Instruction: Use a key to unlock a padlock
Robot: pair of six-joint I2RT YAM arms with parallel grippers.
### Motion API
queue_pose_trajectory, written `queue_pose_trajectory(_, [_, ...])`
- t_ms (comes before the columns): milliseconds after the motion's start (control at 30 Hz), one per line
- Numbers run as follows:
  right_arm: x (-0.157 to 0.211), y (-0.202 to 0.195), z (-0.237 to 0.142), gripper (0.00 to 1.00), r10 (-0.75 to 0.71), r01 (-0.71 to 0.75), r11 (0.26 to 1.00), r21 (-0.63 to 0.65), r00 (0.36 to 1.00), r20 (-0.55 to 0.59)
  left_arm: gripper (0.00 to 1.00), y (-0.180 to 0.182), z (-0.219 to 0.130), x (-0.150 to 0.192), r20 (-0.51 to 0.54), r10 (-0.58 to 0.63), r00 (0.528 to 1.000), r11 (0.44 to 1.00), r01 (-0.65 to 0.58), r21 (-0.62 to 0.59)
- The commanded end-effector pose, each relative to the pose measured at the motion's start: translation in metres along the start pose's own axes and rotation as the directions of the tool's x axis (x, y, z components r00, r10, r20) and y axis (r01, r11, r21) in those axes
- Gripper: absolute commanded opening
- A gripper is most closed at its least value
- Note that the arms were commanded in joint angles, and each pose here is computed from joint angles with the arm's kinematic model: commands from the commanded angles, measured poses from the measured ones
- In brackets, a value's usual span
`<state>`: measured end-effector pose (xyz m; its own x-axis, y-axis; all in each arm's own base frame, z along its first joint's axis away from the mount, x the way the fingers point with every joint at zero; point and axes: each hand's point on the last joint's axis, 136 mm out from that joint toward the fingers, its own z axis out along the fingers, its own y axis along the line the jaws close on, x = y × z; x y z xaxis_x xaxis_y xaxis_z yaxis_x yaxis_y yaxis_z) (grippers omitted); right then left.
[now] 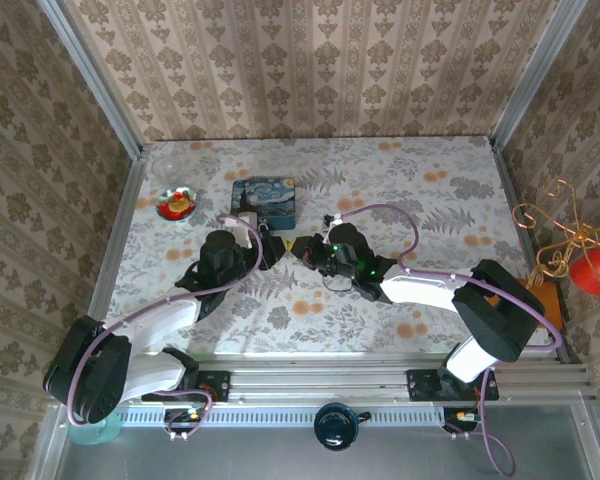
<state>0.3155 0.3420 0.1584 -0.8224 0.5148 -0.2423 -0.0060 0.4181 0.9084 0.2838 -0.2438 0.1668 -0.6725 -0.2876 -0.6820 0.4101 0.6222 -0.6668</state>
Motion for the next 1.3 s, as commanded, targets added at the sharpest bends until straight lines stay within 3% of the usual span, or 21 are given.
queue_pose_trajectory(0, [0.007, -0.012, 0.002, 0.00, -0.006, 0.006, 1.000, 0.024, 1.000, -0.019, 0.35, -0.017, -0.002, -0.018, 0.053, 0.014, 0.998, 0.999, -0.017, 0.044])
queue_pose_trajectory(833, [0.012, -0.008, 0.003, 0.00, -0.019, 0.020, 0.999, 0.035, 0.999, -0.033, 0.12, -0.023, 0.000, -0.020, 0.033, 0.021, 0.999, 0.998, -0.023, 0.056])
queue_pose_trajectory(1267, [0.010, -0.003, 0.001, 0.00, -0.026, 0.027, 0.999, 0.027, 0.999, -0.025, 0.16, -0.015, 0.006, -0.009, -0.007, 0.012, 1.000, 0.999, -0.012, 0.036])
